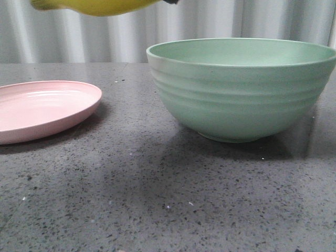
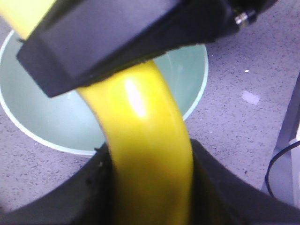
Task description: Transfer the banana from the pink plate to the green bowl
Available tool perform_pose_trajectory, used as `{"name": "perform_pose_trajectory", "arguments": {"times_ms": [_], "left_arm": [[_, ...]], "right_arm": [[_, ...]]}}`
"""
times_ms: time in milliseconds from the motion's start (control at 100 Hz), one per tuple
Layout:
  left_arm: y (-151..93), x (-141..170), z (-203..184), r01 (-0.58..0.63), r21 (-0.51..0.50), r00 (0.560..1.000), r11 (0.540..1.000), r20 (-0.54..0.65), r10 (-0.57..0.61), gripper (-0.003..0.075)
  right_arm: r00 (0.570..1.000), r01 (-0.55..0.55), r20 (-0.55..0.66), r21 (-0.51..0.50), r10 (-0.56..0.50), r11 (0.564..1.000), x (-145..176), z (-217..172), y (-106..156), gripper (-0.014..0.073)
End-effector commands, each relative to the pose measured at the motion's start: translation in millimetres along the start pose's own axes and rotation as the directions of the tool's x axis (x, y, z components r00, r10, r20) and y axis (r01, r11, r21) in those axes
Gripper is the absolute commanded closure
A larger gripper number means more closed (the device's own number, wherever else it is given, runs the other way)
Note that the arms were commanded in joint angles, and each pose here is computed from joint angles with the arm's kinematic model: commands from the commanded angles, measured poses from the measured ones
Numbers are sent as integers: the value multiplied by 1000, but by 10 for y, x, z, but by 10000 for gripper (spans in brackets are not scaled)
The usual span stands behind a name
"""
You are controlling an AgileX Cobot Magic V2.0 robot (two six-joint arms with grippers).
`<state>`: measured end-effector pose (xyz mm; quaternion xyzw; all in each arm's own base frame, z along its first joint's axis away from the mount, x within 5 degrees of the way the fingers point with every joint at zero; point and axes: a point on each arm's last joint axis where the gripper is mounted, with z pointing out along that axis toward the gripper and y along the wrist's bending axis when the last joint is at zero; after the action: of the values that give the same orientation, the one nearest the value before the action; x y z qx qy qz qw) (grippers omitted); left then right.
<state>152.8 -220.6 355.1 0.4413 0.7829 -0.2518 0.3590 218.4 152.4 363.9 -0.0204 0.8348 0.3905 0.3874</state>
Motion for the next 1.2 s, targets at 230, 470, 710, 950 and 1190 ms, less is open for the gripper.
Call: {"name": "perform_pose_trajectory", "arguments": {"times_ms": [230, 470, 710, 950, 1190], "left_arm": [[53, -216, -416, -52, -86, 975, 995, 210, 69, 253], [70, -231, -732, -36, -122, 952, 992, 298, 71, 259], [50, -232, -815, -34, -122, 944, 992, 323, 72, 259], [53, -234, -803, -33, -122, 944, 992, 321, 71, 259], [53, -234, -803, -33, -122, 944, 992, 321, 71, 259]], "right_arm": [[968, 222, 118, 12, -222, 975, -232, -156, 151, 666], [917, 309, 215, 151, -336, 939, -545, -335, 32, 666], [860, 420, 159, 321, -486, 849, -651, -355, -217, 666], [886, 431, 22, 331, -463, 840, -574, -59, -411, 568], [893, 428, -15, 332, -449, 840, -551, 46, -482, 195]]}}
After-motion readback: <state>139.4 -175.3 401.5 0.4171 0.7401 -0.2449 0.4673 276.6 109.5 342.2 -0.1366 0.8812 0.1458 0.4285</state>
